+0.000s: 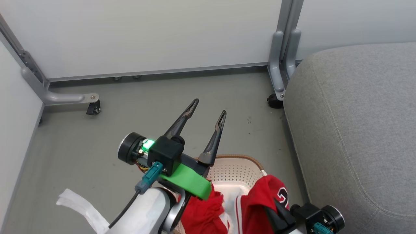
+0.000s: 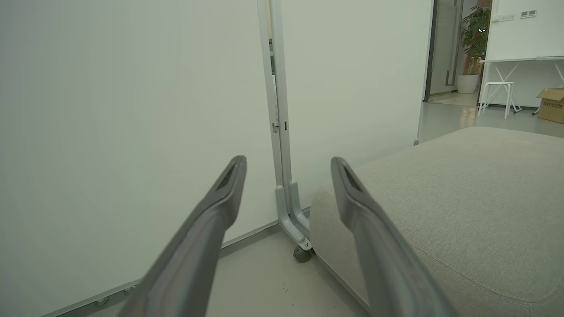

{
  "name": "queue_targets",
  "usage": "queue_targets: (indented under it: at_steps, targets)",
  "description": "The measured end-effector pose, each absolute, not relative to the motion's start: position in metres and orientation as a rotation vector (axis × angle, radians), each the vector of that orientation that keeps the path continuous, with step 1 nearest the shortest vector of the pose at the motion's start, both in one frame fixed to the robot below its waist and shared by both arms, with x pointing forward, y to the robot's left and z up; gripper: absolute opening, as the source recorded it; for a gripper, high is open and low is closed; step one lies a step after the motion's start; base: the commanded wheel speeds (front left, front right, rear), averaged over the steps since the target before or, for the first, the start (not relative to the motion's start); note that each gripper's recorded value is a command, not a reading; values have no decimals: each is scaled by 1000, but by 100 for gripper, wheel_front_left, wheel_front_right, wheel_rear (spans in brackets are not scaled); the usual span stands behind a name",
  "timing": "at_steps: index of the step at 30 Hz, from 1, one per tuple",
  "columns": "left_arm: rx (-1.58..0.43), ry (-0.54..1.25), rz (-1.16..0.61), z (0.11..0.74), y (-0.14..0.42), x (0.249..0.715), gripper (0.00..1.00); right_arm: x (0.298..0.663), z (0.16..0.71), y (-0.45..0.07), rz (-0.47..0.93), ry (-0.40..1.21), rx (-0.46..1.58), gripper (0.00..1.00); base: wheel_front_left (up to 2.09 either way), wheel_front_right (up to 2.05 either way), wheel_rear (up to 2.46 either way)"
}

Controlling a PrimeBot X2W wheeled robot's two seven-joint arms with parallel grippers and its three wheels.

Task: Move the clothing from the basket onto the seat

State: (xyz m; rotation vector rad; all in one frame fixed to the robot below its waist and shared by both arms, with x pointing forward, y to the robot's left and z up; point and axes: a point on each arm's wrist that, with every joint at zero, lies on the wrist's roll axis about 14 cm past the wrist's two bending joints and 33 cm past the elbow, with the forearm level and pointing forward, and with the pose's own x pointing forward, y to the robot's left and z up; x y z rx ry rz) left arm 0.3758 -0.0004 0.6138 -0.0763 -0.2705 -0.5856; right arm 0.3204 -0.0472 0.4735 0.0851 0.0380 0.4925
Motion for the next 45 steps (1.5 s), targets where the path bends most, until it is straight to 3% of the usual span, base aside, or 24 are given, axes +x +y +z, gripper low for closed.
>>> queue_targets:
  at_steps: [15, 29, 40, 45]
  targets:
    - [-55, -161, -543, 561, 15, 373, 100, 333, 488, -71, 404, -12, 92, 0, 0, 0, 0]
    - [37, -33, -759, 494, -9, 358, 100, 348, 522, -115, 255, -121, 83, 0, 0, 0, 0]
    - [56, -67, -974, 480, -60, 365, 100, 347, 532, -179, 44, -145, 43, 0, 0, 0, 0]
    - [25, -51, -1060, 469, -81, 375, 100, 370, 547, -198, 6, -186, -30, 0, 0, 0, 0]
